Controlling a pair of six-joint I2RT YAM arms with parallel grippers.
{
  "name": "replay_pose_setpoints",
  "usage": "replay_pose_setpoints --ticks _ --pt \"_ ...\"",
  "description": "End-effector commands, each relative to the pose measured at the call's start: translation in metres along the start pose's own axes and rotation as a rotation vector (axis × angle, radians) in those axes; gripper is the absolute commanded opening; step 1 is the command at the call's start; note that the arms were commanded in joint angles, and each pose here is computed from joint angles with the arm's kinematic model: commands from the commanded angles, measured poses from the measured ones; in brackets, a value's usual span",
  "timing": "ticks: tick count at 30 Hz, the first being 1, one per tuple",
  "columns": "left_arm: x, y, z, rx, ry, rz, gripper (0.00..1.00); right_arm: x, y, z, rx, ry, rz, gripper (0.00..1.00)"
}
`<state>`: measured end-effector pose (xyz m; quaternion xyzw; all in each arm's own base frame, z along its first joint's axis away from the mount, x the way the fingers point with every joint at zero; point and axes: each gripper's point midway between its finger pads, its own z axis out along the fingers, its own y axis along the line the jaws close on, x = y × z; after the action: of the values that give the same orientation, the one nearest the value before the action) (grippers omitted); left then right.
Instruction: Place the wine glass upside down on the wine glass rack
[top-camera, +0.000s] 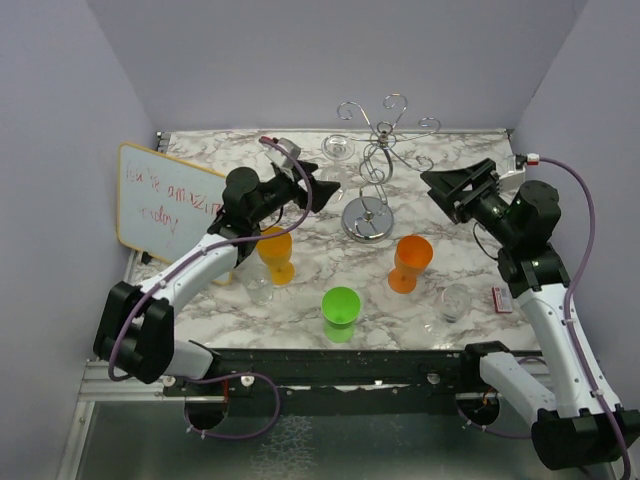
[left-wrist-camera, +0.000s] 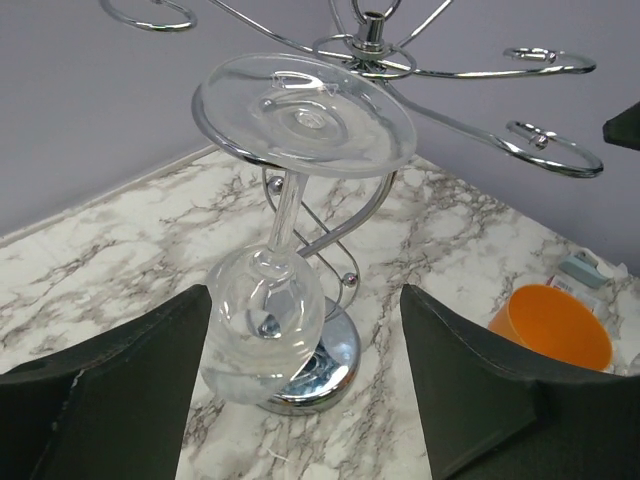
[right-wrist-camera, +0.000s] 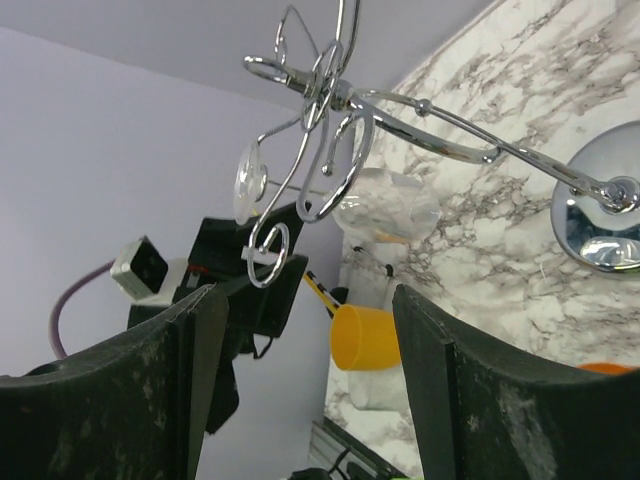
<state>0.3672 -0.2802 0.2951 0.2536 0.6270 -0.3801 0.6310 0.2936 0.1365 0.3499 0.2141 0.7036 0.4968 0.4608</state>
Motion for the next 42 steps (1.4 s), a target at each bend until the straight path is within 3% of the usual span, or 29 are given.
replay_pose_setpoints --ticks 1,4,8,18,27,42 --pt "-0.019 0.005 -0.023 -0.127 -0.026 -0.080 0.78 -0.023 0.002 0.013 0.018 -0.089 0.074 0.70" --pt "-0.027 0.010 -0.037 -0.229 -0.002 -0.169 0.85 -0.035 -0.009 0.020 0.073 -0.150 0.120 0.62" --pt "-0.030 0.012 -0.053 -0.317 0.074 -0.235 0.86 -0.042 -0.018 0.031 0.102 -0.175 0.158 0.50" --pt "-0.019 -0.008 -0.081 -0.316 0.176 -0.304 0.86 -0.036 -0.017 0.047 0.031 -0.127 0.192 0.36" --pt "-0.010 -0.021 -0.089 -0.279 0.214 -0.353 0.86 -0.021 -0.031 0.055 0.038 -0.058 0.260 0.01" --pt "-0.005 -0.028 -0.087 -0.245 0.229 -0.390 0.86 -0.003 -0.056 0.078 0.022 0.031 0.322 0.01"
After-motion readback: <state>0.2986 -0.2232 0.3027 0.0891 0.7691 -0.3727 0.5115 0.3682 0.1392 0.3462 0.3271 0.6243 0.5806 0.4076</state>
